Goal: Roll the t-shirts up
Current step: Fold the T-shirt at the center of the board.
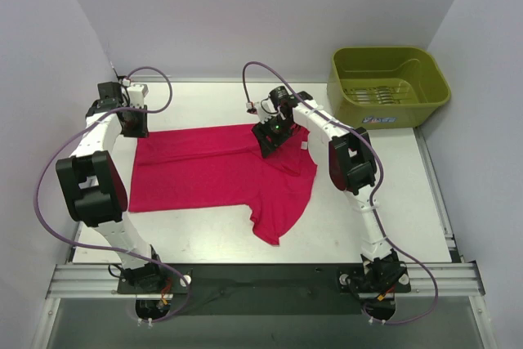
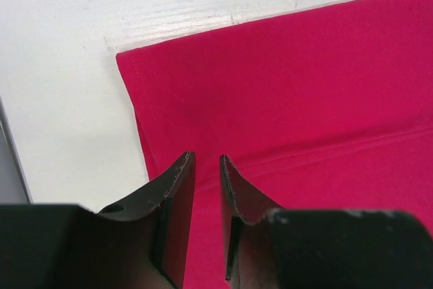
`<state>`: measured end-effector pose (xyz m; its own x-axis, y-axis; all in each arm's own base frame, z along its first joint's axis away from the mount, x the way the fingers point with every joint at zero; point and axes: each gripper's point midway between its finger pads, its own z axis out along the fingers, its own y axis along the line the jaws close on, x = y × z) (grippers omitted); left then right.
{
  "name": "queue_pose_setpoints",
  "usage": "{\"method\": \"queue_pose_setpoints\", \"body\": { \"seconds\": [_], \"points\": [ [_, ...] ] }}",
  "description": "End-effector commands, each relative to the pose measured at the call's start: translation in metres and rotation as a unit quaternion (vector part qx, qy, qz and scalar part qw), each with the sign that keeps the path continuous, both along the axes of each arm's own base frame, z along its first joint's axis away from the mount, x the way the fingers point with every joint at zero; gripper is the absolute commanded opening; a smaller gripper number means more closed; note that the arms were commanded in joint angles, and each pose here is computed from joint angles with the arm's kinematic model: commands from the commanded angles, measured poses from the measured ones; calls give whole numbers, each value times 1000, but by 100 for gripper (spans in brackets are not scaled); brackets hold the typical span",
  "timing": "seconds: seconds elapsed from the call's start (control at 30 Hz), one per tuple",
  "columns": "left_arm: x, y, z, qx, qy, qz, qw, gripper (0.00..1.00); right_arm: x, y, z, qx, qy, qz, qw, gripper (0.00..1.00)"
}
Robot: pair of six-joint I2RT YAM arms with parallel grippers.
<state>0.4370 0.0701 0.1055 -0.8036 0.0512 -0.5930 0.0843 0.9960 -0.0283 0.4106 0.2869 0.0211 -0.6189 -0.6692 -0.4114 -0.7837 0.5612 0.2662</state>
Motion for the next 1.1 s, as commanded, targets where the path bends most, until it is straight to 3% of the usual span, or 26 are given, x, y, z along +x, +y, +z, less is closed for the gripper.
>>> {"method": "queue_pose_setpoints", "body": {
  "seconds": [0.0, 0.23, 0.47, 0.63, 0.83, 0.93, 1.07],
  "points": [
    [2, 0, 23, -3, -35, 0, 999, 31, 0, 2, 8, -13, -12, 11, 1000, 53],
    [2, -1, 29, -2, -42, -3, 999, 31, -11, 13, 19, -29, -35, 31, 998, 49],
    [0, -4, 39, -4, -51, -10, 999, 31, -34, 38, 34, -37, -54, 55, 996, 36],
    [-12, -1, 47, -3, -59, -12, 998, 31, -83, 48, 31, -80, -55, 84, 992, 40],
    [-30, -4, 44, -9, -53, -33, 998, 31, -141, 56, 53, -117, -104, 126, 980, 47],
    [-38, -6, 36, -8, -40, -40, 998, 31, -131, 50, 68, -111, -130, 104, 980, 47],
    [-40, -4, 21, -12, -15, -28, 999, 31, -81, 23, 83, -97, -143, 58, 983, 46]
  ]
}}
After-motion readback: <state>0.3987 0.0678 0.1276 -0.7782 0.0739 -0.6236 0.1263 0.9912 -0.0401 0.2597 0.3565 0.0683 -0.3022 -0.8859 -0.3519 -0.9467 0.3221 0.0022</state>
